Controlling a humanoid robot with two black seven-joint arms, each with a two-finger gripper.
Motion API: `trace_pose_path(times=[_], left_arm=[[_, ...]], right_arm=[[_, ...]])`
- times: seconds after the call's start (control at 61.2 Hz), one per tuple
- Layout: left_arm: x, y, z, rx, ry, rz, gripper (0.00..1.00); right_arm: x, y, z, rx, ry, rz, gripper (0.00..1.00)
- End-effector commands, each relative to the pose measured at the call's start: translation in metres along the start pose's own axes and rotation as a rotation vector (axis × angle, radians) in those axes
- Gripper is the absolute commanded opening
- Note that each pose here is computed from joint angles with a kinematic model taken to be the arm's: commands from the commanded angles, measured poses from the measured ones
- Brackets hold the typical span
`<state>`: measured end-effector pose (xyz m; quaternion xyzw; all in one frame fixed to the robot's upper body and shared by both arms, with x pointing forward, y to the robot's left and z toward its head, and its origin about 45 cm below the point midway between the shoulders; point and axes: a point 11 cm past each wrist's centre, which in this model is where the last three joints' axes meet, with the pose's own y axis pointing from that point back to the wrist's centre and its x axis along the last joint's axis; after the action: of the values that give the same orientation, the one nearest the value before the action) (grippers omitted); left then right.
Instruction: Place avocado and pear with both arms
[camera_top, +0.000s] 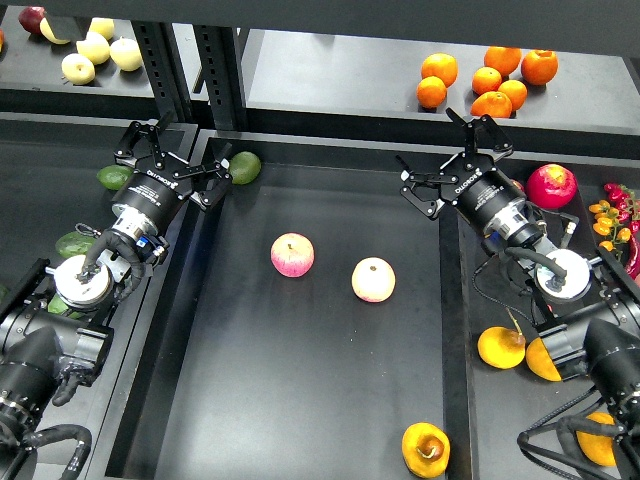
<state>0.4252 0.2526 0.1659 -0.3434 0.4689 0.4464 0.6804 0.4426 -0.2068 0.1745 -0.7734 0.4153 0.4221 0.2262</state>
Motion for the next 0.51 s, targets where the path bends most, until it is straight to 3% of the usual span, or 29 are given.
trace_pose_path(times=[0.0, 0.278, 0.49], left_arm=[[0.001, 0.0, 0.0, -0.001, 0.004, 0.003, 0.99], [0.003, 0.001, -0.001, 0.001, 0.005, 0.007, 0.99], [0.002, 0.001, -0.002, 0.006, 0.003, 0.006, 0.99]], right_arm=[[-0.004, -0.002, 0.007, -0.055, 0.011, -0.011, 1.0], [-0.051, -0.027, 0.036, -0.276, 0.137, -0.131, 1.0], [-0.055, -0.012, 0.018, -0.432, 0.309, -0.128, 1.0]])
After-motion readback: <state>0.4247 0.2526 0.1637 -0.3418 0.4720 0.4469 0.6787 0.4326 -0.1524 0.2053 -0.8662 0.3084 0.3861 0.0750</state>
